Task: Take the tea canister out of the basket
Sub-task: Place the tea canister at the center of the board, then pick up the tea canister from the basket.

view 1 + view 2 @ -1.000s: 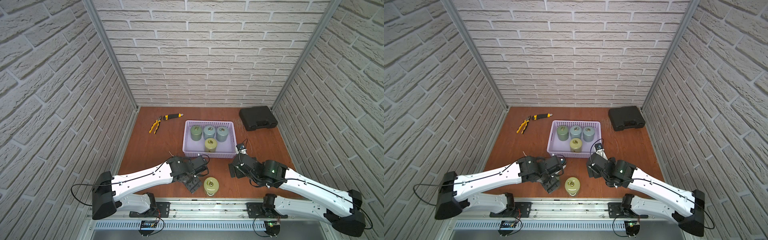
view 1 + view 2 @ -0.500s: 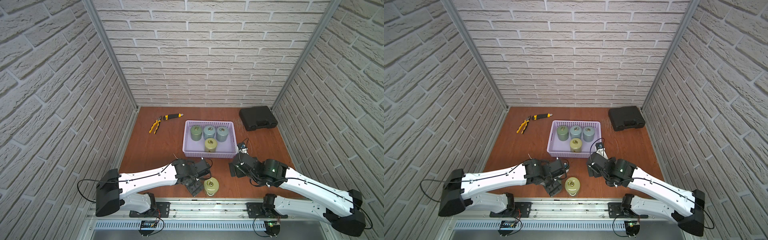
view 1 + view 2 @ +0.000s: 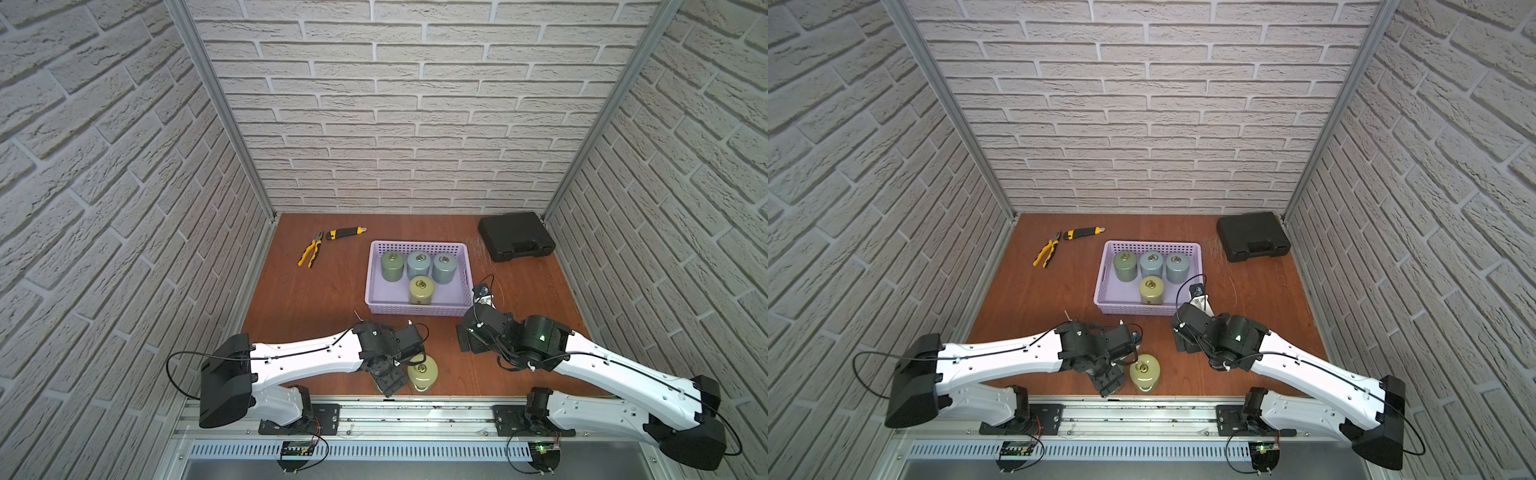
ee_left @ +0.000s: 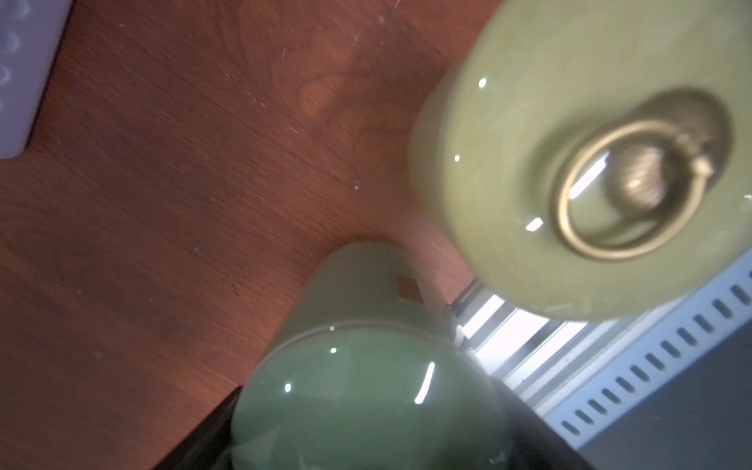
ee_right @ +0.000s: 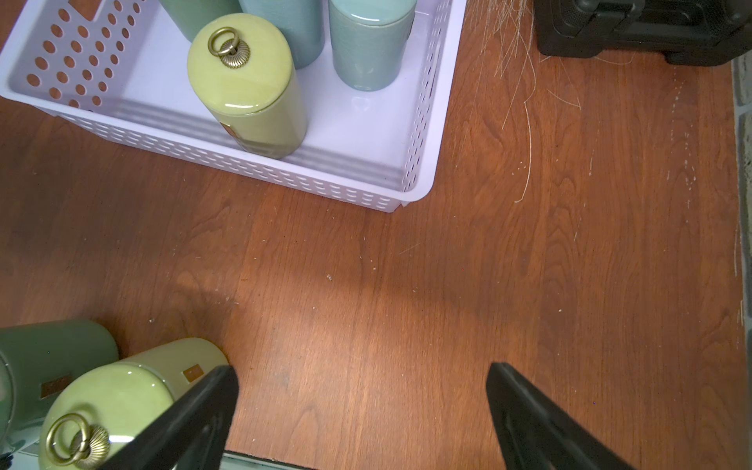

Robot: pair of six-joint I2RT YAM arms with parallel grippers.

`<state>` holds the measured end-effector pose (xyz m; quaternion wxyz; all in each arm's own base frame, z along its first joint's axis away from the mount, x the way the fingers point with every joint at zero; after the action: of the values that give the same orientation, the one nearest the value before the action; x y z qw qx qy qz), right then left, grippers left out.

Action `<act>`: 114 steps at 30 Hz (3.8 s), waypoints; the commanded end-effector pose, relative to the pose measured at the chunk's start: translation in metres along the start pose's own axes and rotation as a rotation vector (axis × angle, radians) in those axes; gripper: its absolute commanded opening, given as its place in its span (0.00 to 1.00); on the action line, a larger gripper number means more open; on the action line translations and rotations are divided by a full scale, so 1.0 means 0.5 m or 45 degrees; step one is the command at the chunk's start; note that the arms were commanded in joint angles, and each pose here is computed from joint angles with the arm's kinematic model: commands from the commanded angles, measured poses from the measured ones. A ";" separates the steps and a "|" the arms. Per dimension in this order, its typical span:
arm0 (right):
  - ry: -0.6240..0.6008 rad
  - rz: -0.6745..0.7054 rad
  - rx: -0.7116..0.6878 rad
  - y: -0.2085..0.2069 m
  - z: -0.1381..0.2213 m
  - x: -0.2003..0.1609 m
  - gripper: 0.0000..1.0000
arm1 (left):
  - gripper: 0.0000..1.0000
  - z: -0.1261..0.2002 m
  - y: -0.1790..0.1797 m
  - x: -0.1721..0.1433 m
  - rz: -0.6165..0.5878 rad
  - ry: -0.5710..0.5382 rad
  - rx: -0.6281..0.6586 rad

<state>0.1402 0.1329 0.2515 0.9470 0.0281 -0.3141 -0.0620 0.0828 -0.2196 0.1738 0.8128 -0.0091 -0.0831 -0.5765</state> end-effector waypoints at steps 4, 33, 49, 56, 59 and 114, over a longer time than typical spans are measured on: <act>-0.041 -0.040 -0.001 0.004 0.008 0.016 1.00 | 0.48 -0.007 -0.002 0.002 -0.020 -0.004 0.015; -0.034 -0.009 0.003 0.017 0.001 0.026 1.00 | 0.98 -0.005 0.002 -0.008 0.054 -0.015 0.057; 0.020 0.099 0.142 0.062 -0.017 0.058 1.00 | 0.98 0.070 0.020 -0.014 0.158 -0.158 0.123; 0.048 0.116 0.205 0.080 -0.031 0.077 0.99 | 0.98 0.101 0.043 -0.026 0.249 -0.212 0.179; 0.060 0.132 0.222 0.089 -0.039 0.086 1.00 | 0.98 0.113 0.059 -0.033 0.313 -0.242 0.208; 0.311 0.122 0.062 0.242 -0.299 0.224 0.99 | 0.98 0.174 0.184 -0.175 1.085 -0.693 0.536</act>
<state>0.3248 0.2381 0.2059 0.9803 0.0375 -0.1941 0.0044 0.1297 -0.1013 0.2531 0.9078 -0.0370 -0.3887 -0.1528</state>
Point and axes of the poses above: each gripper's point midway between its finger pads, its own z axis back along the fingers, its own y axis along the line the jaws close on, x = y × z, the point moved 9 cm from there along z, back along the fingers, and after that the axes turned 15 degrees about -z, right-handed, at the moved point
